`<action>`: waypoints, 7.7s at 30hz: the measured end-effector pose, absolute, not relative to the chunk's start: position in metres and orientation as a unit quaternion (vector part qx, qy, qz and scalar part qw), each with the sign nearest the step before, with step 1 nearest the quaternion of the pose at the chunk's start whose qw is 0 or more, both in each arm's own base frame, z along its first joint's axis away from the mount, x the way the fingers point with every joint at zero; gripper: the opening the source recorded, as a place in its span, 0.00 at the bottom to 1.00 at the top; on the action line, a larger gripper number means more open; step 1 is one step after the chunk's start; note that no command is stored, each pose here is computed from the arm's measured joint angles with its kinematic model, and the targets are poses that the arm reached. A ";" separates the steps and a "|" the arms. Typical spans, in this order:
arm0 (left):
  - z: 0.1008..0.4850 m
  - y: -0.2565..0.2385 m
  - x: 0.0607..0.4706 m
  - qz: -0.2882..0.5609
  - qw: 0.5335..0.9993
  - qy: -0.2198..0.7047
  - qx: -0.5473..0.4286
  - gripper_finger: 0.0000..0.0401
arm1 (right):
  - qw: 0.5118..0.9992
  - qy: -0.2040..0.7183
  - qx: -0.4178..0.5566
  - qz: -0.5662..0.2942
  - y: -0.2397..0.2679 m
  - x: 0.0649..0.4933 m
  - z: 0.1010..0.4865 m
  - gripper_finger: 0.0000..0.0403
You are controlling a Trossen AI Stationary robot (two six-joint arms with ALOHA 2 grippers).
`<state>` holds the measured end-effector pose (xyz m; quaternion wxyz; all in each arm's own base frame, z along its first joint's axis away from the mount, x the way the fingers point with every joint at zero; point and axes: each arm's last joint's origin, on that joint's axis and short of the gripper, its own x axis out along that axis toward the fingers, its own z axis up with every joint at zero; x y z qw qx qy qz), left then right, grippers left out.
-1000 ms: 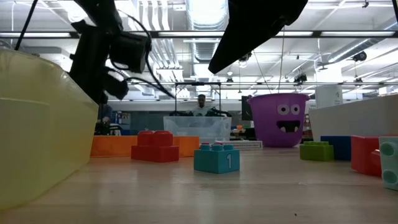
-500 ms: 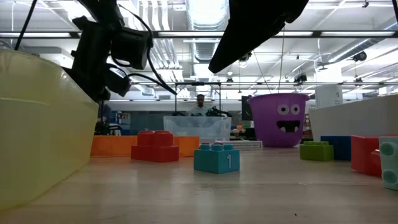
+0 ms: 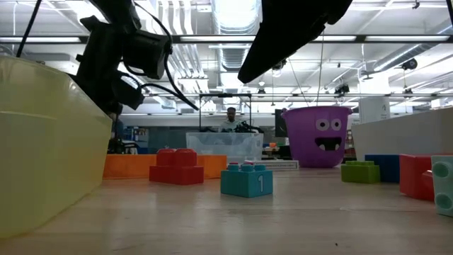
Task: Pick & Place Toys
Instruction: Put the green game piece into the yellow bin, then put the blue game piece into the yellow bin
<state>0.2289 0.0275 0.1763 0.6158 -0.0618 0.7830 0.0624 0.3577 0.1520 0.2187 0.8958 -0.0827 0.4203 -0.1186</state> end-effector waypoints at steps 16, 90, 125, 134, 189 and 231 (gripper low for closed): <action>0.158 0.027 0.225 0.031 0.636 0.771 -0.027 0.47 | 0.898 0.418 -0.079 -0.116 0.152 0.358 0.219 0.90; 0.229 -0.209 0.201 0.047 0.708 0.673 -0.209 0.00 | 0.898 0.407 0.064 -0.155 0.154 0.358 0.218 0.90; 0.152 -0.210 0.199 0.019 0.665 0.744 -0.067 0.00 | 0.891 0.423 0.051 -0.155 0.154 0.352 0.205 0.90; 0.152 -0.209 0.199 0.031 0.663 0.744 -0.078 0.06 | 0.890 0.425 0.049 -0.156 0.154 0.352 0.204 0.90; 0.168 -0.209 0.196 0.013 0.646 0.754 -0.120 0.69 | 0.891 0.424 0.049 -0.155 0.154 0.352 0.204 0.90; 0.194 0.000 0.232 0.286 0.698 0.592 -0.284 0.70 | 0.897 0.416 0.059 -0.140 0.156 0.355 0.205 0.90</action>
